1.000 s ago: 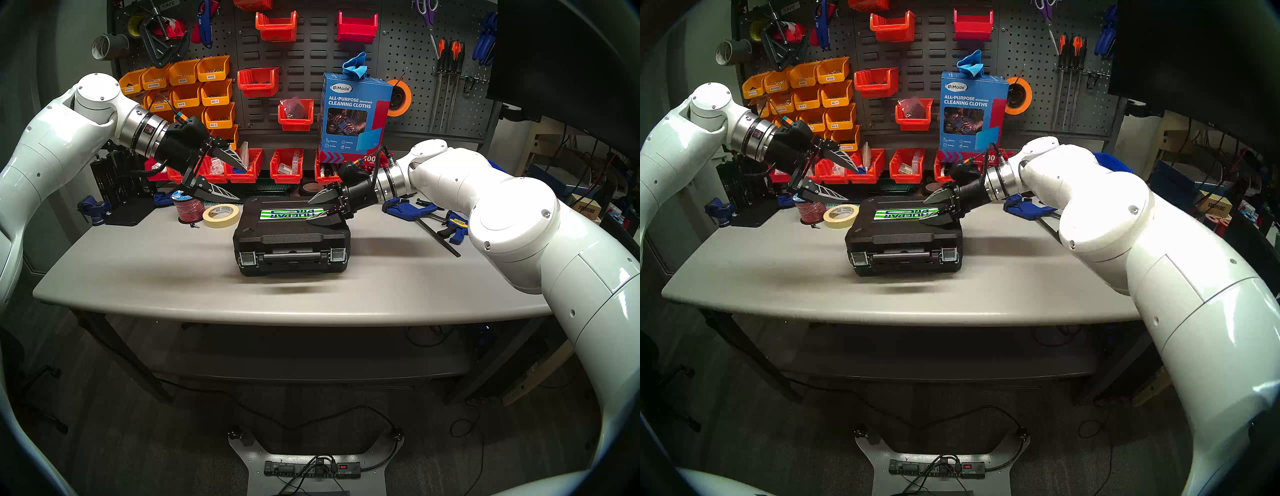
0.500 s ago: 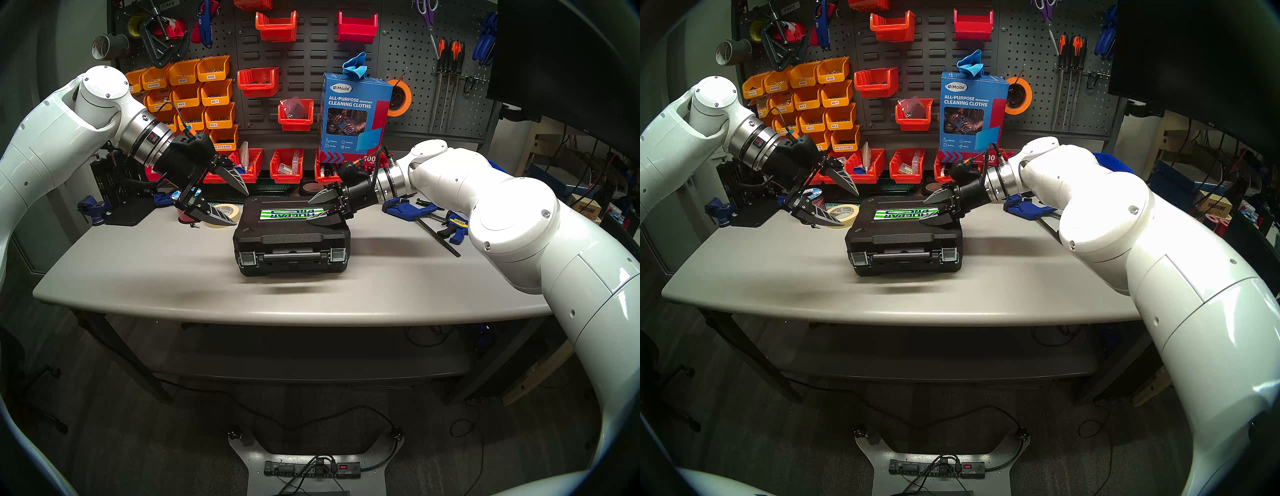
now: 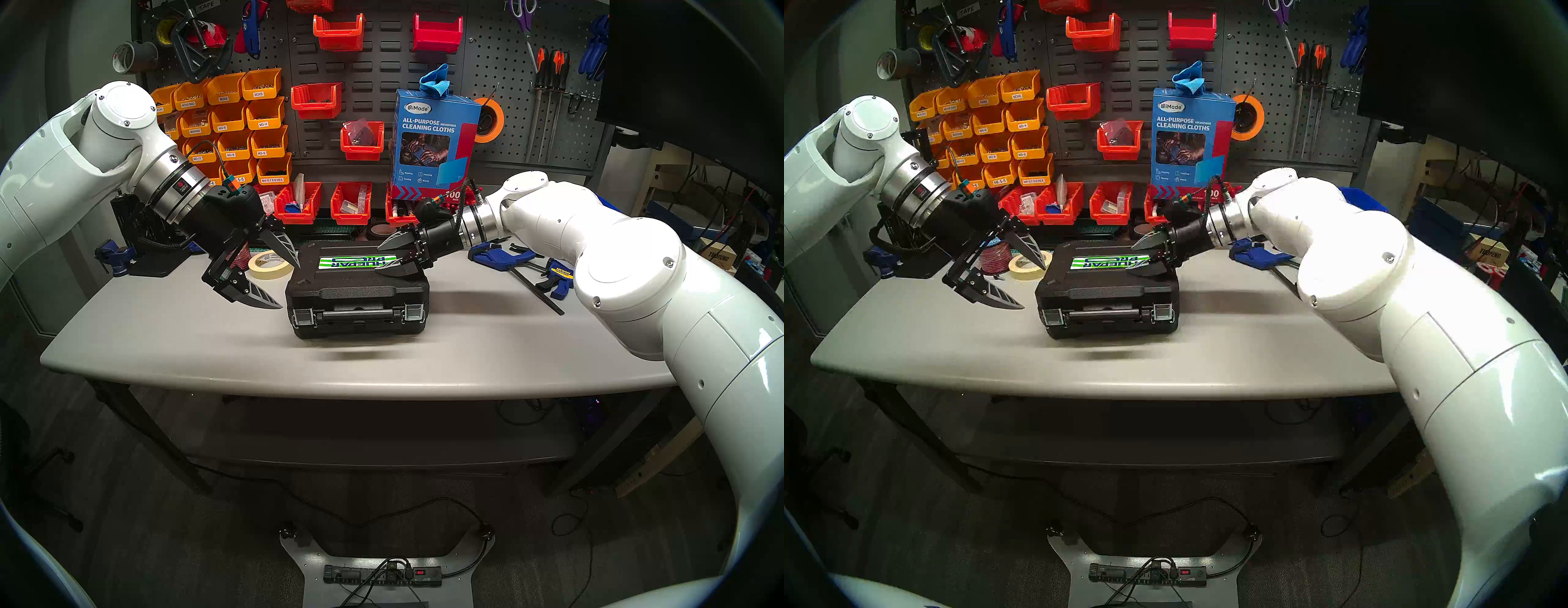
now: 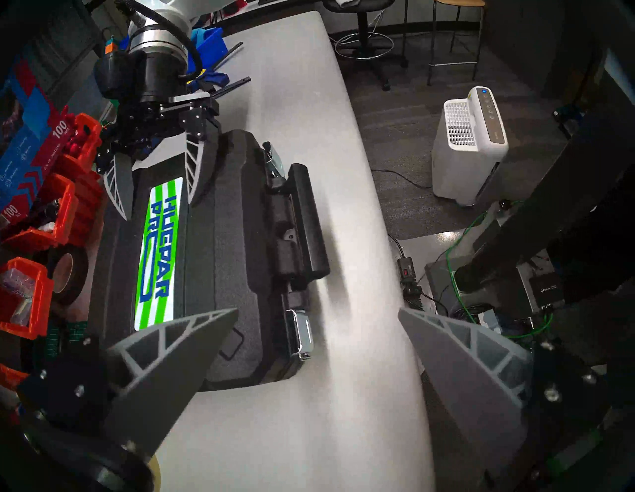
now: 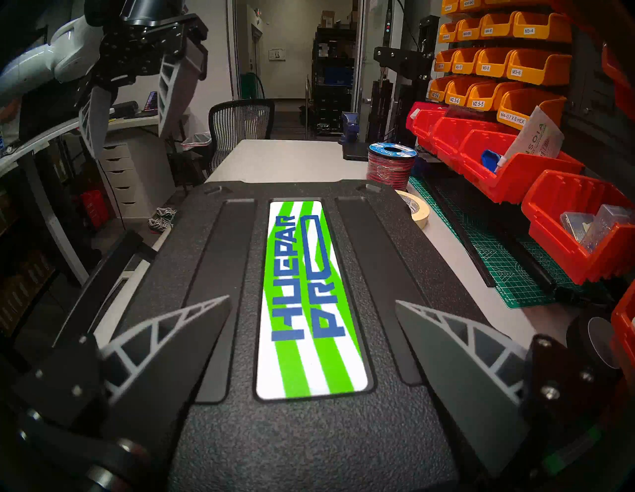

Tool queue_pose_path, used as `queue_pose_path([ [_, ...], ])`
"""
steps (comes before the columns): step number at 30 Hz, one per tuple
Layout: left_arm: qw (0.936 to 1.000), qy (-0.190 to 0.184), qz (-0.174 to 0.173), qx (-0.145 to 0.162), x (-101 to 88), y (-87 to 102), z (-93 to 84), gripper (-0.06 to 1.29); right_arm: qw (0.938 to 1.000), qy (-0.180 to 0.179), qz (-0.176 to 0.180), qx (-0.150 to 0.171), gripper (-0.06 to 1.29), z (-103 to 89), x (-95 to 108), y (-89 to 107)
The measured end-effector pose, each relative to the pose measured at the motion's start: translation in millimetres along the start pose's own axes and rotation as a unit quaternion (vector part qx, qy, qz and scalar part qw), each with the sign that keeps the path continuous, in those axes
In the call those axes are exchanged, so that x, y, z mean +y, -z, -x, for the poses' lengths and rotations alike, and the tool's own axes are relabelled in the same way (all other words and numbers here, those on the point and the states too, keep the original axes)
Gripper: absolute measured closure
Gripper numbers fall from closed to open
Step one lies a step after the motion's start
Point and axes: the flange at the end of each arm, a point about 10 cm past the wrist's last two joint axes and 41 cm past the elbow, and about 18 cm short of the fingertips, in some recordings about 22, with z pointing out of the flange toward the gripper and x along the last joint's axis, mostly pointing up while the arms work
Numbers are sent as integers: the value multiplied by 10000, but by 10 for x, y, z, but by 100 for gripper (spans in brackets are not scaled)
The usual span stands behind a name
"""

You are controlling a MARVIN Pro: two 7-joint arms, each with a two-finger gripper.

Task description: Open the tool box

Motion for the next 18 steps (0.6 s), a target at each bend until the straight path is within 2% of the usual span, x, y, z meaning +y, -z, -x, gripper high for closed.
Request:
queue_pose_path([
  [8, 9989, 31, 76, -469, 135, -93, 18, -3, 10000, -2, 1, 0, 0, 1, 0, 0],
  [18, 9974, 7, 70, -713, 206, -188, -57, -3, 10000, -5, 1, 2, 0, 2, 0, 0],
])
